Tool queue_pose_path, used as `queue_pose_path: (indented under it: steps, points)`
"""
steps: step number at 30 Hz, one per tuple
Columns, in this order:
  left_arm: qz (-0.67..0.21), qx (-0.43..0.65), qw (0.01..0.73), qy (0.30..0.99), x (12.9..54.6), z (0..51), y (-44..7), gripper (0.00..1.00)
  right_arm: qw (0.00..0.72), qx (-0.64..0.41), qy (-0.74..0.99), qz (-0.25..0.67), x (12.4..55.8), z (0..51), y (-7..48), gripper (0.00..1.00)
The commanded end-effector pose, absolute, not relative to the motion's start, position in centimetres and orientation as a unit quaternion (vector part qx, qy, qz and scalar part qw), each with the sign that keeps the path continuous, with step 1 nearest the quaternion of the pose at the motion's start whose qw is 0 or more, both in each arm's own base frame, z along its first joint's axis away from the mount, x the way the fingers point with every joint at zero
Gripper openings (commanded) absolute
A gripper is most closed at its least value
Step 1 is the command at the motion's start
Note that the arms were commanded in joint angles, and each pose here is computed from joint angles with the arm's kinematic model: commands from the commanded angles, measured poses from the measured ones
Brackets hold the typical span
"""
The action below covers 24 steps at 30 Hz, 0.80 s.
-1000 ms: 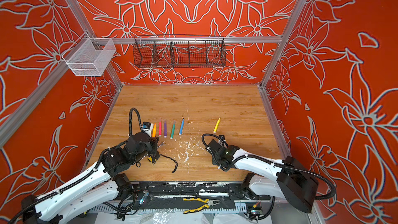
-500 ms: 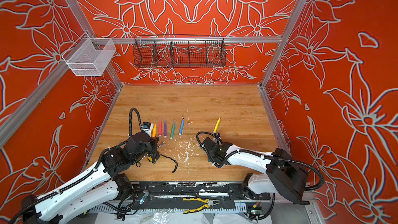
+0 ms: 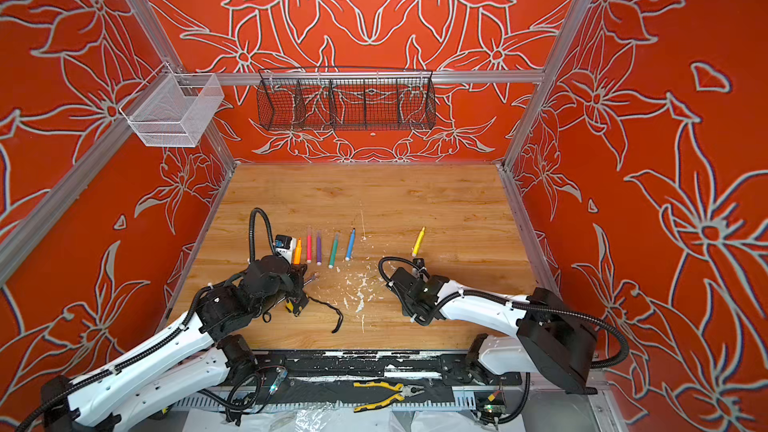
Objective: Insert the pens into the pen caps
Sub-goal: 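Lift the cap and bring it over the orange highlighter tip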
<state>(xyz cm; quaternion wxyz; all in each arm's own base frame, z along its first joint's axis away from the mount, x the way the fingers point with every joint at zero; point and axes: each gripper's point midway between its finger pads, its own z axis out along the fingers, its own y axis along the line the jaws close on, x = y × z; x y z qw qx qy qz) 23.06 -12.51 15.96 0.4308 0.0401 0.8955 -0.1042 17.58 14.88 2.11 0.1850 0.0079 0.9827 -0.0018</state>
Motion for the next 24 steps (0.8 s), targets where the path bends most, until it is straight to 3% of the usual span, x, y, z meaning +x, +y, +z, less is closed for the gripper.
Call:
queue_pose_path:
  steps: [1, 5, 16, 24]
  points:
    - [-0.102, 0.034, 0.428, 0.897, 23.0, 15.6, -12.3, 0.0, 0.165, 0.009, 0.986, -0.016, 16.6, 1.9, 14.3, 0.32]
    - [-0.102, 0.034, 0.428, 0.897, 23.0, 15.6, -12.3, 0.0, 0.164, 0.01, 0.986, -0.024, 16.7, 1.6, 14.2, 0.31]
    - [-0.131, 0.058, 0.435, 0.889, 22.8, 16.4, -13.4, 0.0, 0.179, 0.02, 0.984, -0.01, 17.0, 2.1, 14.5, 0.16]
    - [-0.255, 0.138, 0.458, 0.841, 22.1, 20.9, -18.4, 0.0, 0.314, 0.061, 0.944, 0.08, 20.4, 10.5, 15.4, 0.15]
